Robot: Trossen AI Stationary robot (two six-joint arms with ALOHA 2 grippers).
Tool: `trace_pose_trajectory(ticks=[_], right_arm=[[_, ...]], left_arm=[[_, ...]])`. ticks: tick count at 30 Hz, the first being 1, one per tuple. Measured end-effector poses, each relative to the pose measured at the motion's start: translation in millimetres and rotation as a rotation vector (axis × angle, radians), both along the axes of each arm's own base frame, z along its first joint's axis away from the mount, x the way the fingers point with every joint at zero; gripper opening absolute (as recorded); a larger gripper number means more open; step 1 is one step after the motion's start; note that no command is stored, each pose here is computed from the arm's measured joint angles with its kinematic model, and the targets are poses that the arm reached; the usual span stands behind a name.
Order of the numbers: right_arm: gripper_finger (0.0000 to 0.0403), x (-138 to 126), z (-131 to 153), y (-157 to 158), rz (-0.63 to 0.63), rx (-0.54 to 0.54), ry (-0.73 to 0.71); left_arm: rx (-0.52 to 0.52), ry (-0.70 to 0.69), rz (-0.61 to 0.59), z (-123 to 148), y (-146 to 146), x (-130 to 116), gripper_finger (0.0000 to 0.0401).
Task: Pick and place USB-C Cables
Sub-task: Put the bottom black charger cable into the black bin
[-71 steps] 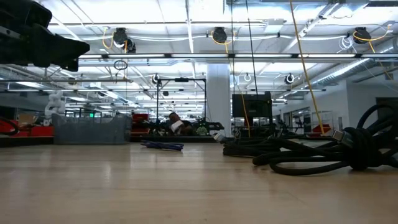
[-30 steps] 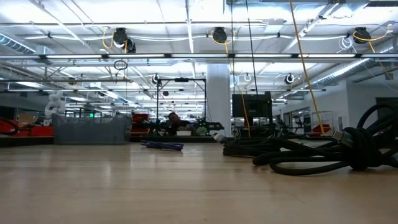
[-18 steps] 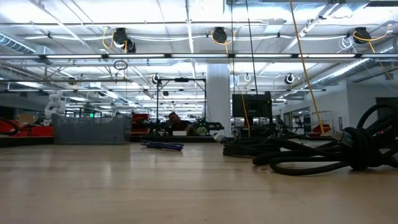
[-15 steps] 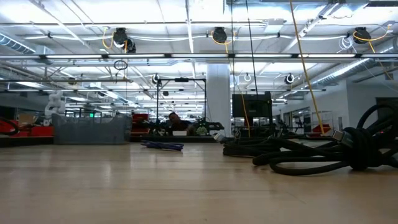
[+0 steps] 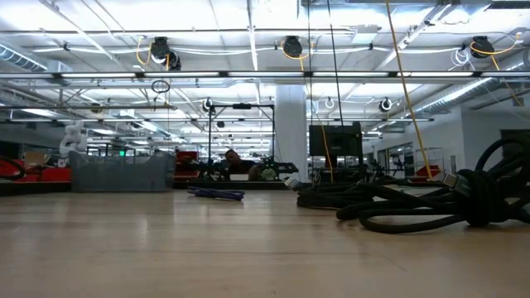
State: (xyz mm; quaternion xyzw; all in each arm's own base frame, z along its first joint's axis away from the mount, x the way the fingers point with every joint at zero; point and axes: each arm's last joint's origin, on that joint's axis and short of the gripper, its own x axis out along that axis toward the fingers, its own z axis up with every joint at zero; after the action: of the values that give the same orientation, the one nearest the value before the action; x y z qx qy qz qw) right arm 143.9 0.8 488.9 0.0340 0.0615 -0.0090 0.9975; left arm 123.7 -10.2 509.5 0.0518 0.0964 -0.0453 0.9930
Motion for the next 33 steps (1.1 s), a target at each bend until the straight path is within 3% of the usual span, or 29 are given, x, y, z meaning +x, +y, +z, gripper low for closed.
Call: trace_pose_trajectory(ticks=[8,14,26,33], right_arm=[[0.0000,23,37,0,0.005,-0.011,0.138],[0.0000,41,44,2,0.044,0.005,0.283],[0.0000,81,4,7,0.086,0.188,0.707],[0.0000,97,-17,20,0.080,0.229,0.896]], left_arm=[[0.008,0.048,0.000,-6,-2,20,0.0037],[0.011,0.083,0.000,-10,-3,34,0.0037],[0.009,0.142,0.000,-19,-5,54,0.0037],[0.007,0.183,-0.021,-25,-10,68,0.0037]])
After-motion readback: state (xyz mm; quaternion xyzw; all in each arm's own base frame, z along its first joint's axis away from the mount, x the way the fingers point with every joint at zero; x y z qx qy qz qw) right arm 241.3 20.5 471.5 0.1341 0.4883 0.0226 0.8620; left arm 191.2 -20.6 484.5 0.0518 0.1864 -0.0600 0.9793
